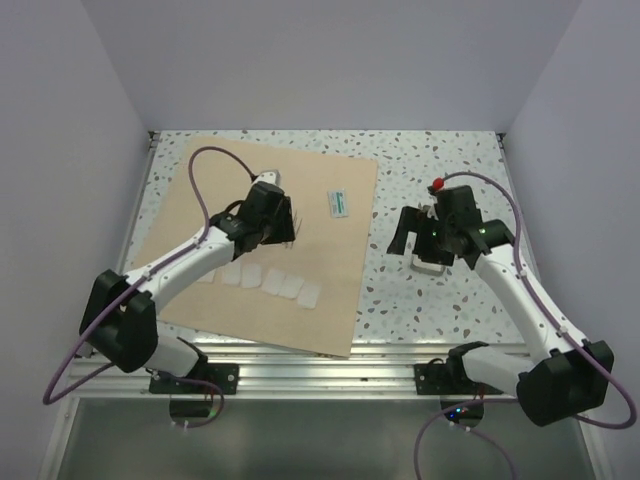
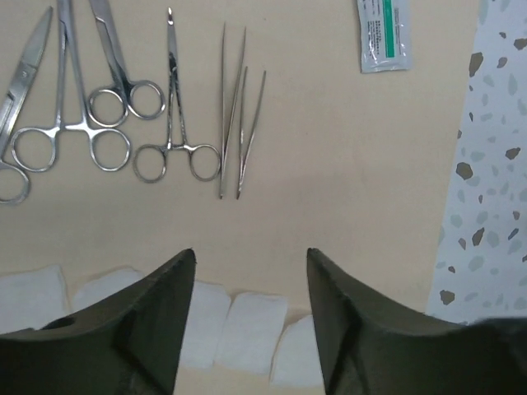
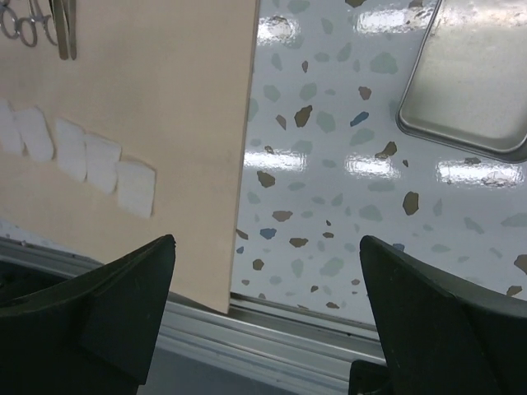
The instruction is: Prepare the surgical pack
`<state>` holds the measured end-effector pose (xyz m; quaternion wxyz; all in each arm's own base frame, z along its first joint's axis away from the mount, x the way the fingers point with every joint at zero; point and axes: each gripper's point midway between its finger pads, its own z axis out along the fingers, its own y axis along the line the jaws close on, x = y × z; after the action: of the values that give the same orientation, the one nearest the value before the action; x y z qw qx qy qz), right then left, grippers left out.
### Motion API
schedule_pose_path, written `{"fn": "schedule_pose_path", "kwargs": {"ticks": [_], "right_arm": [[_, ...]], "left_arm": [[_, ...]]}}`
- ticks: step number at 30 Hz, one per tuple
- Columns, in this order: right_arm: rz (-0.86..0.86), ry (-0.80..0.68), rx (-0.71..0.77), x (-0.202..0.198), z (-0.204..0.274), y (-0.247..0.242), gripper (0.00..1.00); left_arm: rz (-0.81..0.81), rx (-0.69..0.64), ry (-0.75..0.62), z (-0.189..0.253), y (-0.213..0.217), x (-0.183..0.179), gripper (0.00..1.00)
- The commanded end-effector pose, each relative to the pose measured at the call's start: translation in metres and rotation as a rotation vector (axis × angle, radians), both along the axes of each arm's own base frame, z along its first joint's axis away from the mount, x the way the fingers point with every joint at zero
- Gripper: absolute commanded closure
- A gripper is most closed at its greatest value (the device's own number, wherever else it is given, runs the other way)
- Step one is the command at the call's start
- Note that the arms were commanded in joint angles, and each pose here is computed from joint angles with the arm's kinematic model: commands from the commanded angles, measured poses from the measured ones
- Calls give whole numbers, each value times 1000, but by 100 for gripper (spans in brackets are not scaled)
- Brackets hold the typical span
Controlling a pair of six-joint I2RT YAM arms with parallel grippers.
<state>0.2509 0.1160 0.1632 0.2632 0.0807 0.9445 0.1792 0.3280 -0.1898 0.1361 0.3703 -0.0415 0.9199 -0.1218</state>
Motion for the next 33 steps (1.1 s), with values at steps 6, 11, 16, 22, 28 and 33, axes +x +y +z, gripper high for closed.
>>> {"fn": "schedule_pose_path", "kwargs": {"ticks": [6, 11, 16, 22, 28, 33], "right_arm": [[113, 135, 18, -13, -13, 16, 3], [134, 177, 2, -7, -17, 18, 3], [141, 210, -2, 0, -25, 22, 4], [151, 236, 10, 4, -35, 26, 2], [159, 246, 18, 8, -37, 30, 2], [161, 251, 24, 11, -39, 32, 1]], "left_arm": [[-76, 61, 82, -26, -30, 33, 57], [-148, 71, 88, -37, -40, 51, 53], [-197, 119, 148, -58, -44, 59, 58], [-197, 100, 156, -64, -26, 76, 73], [-256, 88, 179, -74, -22, 79, 78], [-255, 79, 198, -82, -25, 78, 77]]}}
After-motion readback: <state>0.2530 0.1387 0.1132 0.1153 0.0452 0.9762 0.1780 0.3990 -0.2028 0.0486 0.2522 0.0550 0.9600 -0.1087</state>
